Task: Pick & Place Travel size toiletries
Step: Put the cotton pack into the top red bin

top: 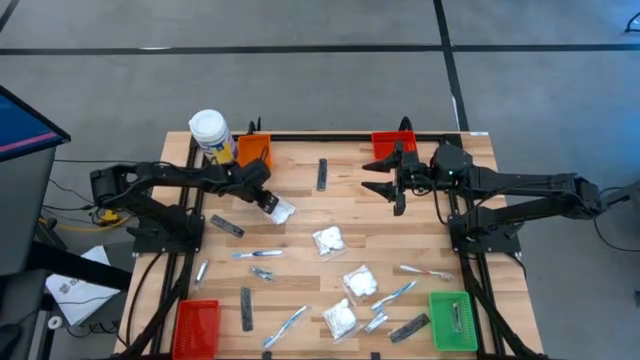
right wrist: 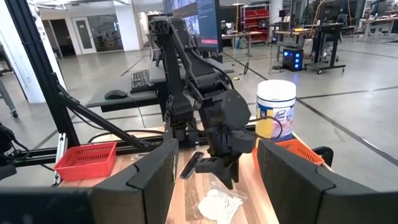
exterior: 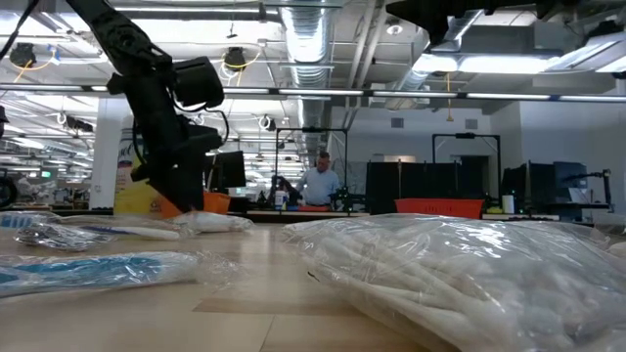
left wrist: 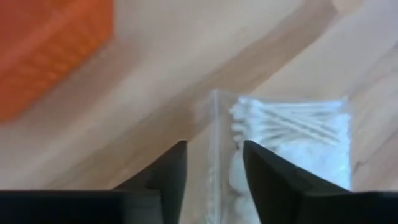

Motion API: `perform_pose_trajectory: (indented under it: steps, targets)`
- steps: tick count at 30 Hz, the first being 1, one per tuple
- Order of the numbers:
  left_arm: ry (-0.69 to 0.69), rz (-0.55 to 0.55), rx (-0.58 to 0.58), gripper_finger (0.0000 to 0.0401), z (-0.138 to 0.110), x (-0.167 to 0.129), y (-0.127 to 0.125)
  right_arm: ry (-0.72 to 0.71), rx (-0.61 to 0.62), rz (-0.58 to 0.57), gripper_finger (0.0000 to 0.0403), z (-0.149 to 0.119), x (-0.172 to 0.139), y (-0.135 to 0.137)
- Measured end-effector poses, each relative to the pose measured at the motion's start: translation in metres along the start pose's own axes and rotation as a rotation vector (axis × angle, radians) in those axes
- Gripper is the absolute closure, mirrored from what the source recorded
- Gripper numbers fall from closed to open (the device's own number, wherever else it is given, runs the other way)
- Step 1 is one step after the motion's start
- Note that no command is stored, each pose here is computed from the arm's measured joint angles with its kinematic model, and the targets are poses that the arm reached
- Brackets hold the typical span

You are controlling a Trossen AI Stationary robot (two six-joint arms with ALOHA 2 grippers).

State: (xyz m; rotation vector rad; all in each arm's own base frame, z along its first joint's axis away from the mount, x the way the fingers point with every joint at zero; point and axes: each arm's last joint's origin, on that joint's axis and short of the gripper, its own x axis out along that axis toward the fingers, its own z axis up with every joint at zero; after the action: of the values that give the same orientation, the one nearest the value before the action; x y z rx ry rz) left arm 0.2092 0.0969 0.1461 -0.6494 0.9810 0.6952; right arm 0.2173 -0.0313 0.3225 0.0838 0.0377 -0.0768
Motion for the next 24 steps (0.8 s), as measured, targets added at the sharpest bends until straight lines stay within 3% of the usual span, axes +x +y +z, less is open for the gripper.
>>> perform_pose_trajectory:
  steps: [6, 11, 16, 24]
  targets:
    - [0.014, 0.004, -0.003, 0.0176, -0.004, 0.002, 0.002, 0.001, 0.000, 0.000, 0.0188, 0.000, 0.000, 0.000]
    - [0.038, -0.005, -0.011, 0.0155, -0.009, 0.005, 0.004, 0.001, 0.000, 0.000, 0.0188, 0.000, 0.000, 0.000]
    - [0.049, -0.074, -0.030, 0.0161, -0.014, 0.008, 0.004, 0.001, 0.000, 0.000, 0.0188, 0.000, 0.000, 0.000]
    - [0.050, -0.122, -0.029, 0.0202, -0.013, 0.009, 0.002, 0.001, 0.000, 0.000, 0.0188, 0.000, 0.000, 0.000]
